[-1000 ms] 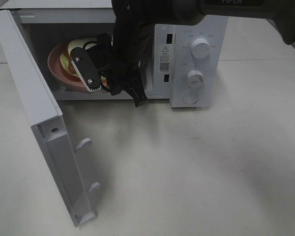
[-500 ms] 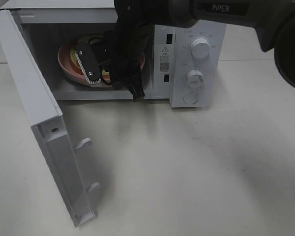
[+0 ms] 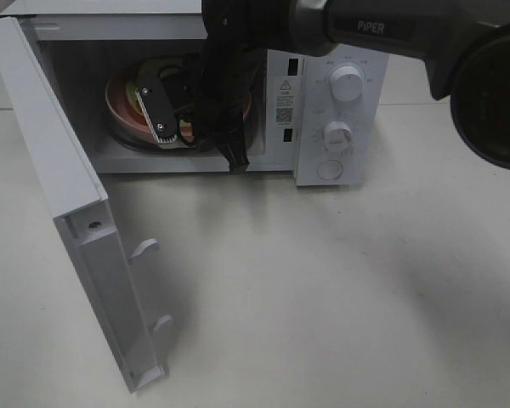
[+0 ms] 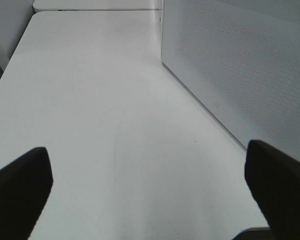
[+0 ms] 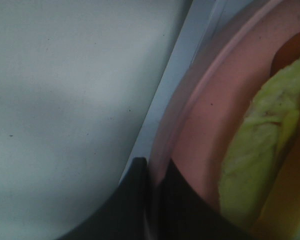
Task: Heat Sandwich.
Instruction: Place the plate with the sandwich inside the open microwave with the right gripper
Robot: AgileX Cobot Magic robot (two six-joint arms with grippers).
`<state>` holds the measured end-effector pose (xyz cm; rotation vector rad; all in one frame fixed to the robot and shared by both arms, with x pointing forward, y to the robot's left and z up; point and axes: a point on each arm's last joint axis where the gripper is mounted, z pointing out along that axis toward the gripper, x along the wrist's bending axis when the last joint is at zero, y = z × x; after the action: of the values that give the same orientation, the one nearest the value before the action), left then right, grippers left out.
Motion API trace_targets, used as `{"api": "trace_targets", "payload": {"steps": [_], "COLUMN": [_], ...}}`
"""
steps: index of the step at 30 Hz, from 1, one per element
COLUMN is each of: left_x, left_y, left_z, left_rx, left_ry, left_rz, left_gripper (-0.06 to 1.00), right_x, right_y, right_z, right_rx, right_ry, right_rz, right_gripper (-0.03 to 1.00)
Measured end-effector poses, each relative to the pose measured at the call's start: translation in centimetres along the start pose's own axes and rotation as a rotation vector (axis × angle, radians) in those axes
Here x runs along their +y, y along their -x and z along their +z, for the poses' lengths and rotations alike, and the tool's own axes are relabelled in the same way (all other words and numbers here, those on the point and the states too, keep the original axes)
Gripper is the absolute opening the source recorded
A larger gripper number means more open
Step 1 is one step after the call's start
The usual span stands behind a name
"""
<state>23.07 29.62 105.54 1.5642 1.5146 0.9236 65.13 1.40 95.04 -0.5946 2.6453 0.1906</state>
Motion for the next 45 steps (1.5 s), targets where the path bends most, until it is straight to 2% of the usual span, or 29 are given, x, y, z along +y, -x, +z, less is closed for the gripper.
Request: {"api": "trace_targets", "payload": {"steps": [12,17,21,22,23,26,27,28,31,45], "left_x": [0.0,0.0,0.0,0.0,0.0,0.0,0.0,0.0,0.0,0.0], "left_y": [0.0,0.0,0.0,0.0,0.0,0.0,0.0,0.0,0.0,0.0], "left_z": [0.0,0.0,0.0,0.0,0.0,0.0,0.0,0.0,0.0,0.0], "left_rx": [0.000,0.000,0.000,0.000,0.000,0.000,0.000,0.000,0.000,0.000], "left_ry": [0.000,0.000,0.000,0.000,0.000,0.000,0.000,0.000,0.000,0.000], "left_rz": [0.000,0.000,0.000,0.000,0.000,0.000,0.000,0.000,0.000,0.000], "left_gripper": [0.99,0.99,0.99,0.99,0.99,0.99,0.99,0.99,0.99,0.99], "right_x": [0.1,0.2,0.2,0.2,0.2,0.2,0.2,0.2,0.2,0.2], "right_y": [0.4,0.5,0.9,0.9,0.9,1.0,1.0,1.0,1.0,1.0], "right_z": [0.5,0.5,0.4,0.4,0.4,0.4,0.4,0.4,0.4,0.3], "right_rx": [-0.044,-0.056,-0.096,-0.096,-0.102,-0.103,-0.103,-0.103,-0.103,-0.105], "right_ry": [0.011,0.016,0.025,0.025,0.025,0.027,0.027,0.028,0.029,0.035], "right_rz": [-0.003,0.044,0.134,0.134,0.151,0.177,0.177,0.181,0.203,0.277], "right_gripper": [0.07,0.15,0.34,0.34,0.44,0.57,0.57,0.63,0.70,0.71]}}
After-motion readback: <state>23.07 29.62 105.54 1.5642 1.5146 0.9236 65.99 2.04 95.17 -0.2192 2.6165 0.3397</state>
